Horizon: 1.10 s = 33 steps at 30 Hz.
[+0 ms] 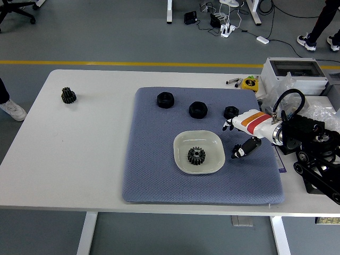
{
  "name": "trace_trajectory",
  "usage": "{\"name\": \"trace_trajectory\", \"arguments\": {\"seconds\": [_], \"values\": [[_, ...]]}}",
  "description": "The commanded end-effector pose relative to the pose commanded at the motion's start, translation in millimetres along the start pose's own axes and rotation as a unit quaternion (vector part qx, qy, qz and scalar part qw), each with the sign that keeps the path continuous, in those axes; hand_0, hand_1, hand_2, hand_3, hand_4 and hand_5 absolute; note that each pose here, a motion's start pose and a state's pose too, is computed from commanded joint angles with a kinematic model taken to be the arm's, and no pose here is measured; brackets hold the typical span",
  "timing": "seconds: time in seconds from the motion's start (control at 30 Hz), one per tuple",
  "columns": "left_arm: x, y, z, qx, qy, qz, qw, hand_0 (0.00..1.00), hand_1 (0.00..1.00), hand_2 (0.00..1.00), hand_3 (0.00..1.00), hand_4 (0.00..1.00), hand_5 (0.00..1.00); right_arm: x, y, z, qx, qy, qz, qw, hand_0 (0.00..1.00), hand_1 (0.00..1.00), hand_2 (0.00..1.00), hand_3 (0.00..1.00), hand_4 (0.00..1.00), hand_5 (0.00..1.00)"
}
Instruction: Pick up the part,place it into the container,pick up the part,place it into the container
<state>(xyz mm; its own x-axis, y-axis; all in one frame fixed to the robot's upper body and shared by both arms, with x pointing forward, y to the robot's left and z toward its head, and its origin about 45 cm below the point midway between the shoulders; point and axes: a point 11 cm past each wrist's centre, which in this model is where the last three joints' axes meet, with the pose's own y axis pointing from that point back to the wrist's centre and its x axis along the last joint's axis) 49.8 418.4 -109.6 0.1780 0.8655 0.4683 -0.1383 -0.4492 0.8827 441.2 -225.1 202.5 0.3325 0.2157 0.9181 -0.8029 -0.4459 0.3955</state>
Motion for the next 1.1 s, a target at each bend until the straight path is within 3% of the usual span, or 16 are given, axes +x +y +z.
{"name": "trace_trajectory", "arguments": {"seconds": [0.03, 0.07, 0.23, 0.27, 0.63, 0.67, 1.1], "values": [[-0.1, 0.0, 0.1, 0.0, 0.0, 0.0, 1.0, 0.657, 0.681, 0.627, 0.555, 0.598, 0.495, -1.2, -0.1, 1, -0.002, -0.001, 0.0, 1.0, 0.375, 0.554, 0.663, 0.669, 0.998, 0.353], [-0.1, 0.0, 0.2, 0.0, 0.0, 0.0, 1.0, 0.657, 0.681, 0.627, 0.556, 0.598, 0.495, -2.5, -0.1, 3, -0.005, -0.002, 0.0, 1.0, 0.338, 0.512, 0.583, 0.585, 0.998, 0.325], [-0.4, 0.1, 0.2, 0.0, -0.001, -0.001, 1.0, 0.657, 0.681, 0.627, 0.556, 0.598, 0.495, -10.4, -0.5, 7, -0.01, -0.003, -0.002, 1.0, 0.338, 0.512, 0.583, 0.585, 0.998, 0.325], [-0.5, 0.1, 0.3, 0.0, -0.001, -0.001, 1.0, 0.656, 0.681, 0.628, 0.556, 0.598, 0.494, -11.6, -0.6, 7, -0.011, -0.003, -0.003, 1.0, 0.307, 0.484, 0.55, 0.548, 0.936, 0.305], [-0.9, 0.1, -0.8, 0.001, -0.003, -0.001, 1.0, 0.656, 0.68, 0.628, 0.556, 0.598, 0.494, -21.3, -1.3, 11, -0.018, -0.013, -0.01, 1.0, 0.304, 0.483, 0.543, 0.546, 0.951, 0.322], [-0.9, 0.1, -1.0, 0.001, -0.003, -0.001, 1.0, 0.656, 0.676, 0.628, 0.556, 0.598, 0.493, -21.1, -1.8, 11, -0.02, -0.014, -0.007, 1.0, 0.281, 0.467, 0.516, 0.527, 0.865, 0.298], [-1.3, 0.2, -2.2, 0.003, -0.005, -0.001, 1.0, 0.655, 0.676, 0.629, 0.556, 0.597, 0.494, -24.5, -3.9, 13, -0.025, -0.017, 0.01, 0.999, 0.263, 0.441, 0.491, 0.515, 0.793, 0.297]]}}
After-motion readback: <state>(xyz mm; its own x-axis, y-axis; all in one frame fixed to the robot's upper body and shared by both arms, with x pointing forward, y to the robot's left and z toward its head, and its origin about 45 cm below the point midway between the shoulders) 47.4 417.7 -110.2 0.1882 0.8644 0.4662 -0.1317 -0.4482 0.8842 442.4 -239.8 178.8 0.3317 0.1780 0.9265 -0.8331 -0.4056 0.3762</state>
